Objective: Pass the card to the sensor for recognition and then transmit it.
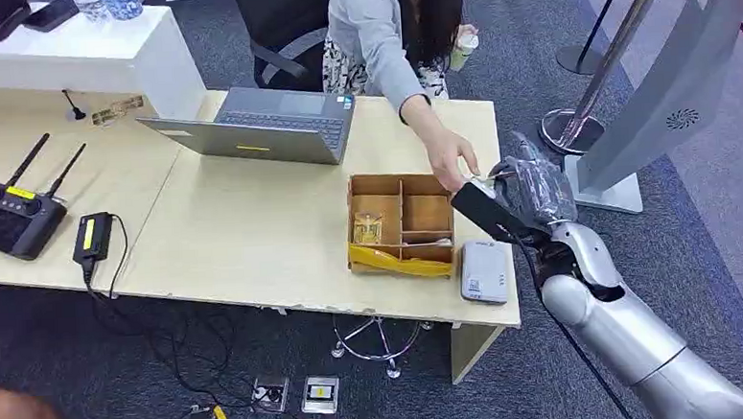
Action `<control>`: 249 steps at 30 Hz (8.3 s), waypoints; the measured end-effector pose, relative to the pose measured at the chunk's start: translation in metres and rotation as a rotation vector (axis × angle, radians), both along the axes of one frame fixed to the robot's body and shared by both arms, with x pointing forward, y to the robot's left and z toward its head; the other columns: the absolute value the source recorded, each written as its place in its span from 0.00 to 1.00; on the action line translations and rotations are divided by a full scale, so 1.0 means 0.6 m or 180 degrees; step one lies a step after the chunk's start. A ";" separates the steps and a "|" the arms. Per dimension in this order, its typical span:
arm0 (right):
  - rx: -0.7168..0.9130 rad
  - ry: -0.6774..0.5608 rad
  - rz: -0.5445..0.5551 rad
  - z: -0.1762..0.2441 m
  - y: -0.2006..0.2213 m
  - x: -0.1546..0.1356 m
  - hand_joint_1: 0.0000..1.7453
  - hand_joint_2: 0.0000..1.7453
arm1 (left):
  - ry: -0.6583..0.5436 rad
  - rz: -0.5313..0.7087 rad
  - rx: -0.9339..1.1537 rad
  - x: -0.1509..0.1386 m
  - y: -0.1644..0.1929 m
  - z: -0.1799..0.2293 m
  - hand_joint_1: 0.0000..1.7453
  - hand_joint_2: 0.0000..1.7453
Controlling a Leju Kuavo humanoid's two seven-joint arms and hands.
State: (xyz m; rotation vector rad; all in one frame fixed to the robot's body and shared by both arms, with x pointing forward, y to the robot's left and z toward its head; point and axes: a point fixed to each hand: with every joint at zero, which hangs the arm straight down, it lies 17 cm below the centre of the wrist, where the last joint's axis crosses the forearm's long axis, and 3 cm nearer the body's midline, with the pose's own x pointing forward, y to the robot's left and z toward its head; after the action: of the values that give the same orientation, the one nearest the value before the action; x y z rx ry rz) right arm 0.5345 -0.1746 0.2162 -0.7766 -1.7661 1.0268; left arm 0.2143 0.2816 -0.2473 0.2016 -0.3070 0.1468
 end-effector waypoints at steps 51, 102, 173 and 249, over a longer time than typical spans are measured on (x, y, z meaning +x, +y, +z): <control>0.0071 0.0949 -0.0298 -0.226 -0.086 -0.031 1.00 1.00 | 0.0078 -0.0114 0.0054 0.000 0.001 0.001 0.00 0.00; 0.0893 0.0715 -0.0127 -0.151 -0.046 -0.018 1.00 1.00 | 0.0007 -0.0030 0.0028 -0.003 0.005 -0.001 0.00 0.00; -0.0827 -0.0144 0.0302 -0.001 0.198 -0.022 0.00 0.00 | 0.0023 -0.0257 0.0036 0.019 -0.010 0.007 0.00 0.00; -0.0808 -0.0314 0.0044 -0.115 0.220 -0.094 0.00 1.00 | 0.0066 -0.0228 0.0072 0.002 -0.005 0.001 0.00 0.00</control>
State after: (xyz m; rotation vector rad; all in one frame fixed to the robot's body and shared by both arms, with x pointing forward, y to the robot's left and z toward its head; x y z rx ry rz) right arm 0.4778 -0.0427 0.1470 -0.9876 -1.7457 1.2571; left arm 0.2157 0.2785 -0.2465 0.2141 -0.2949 0.0704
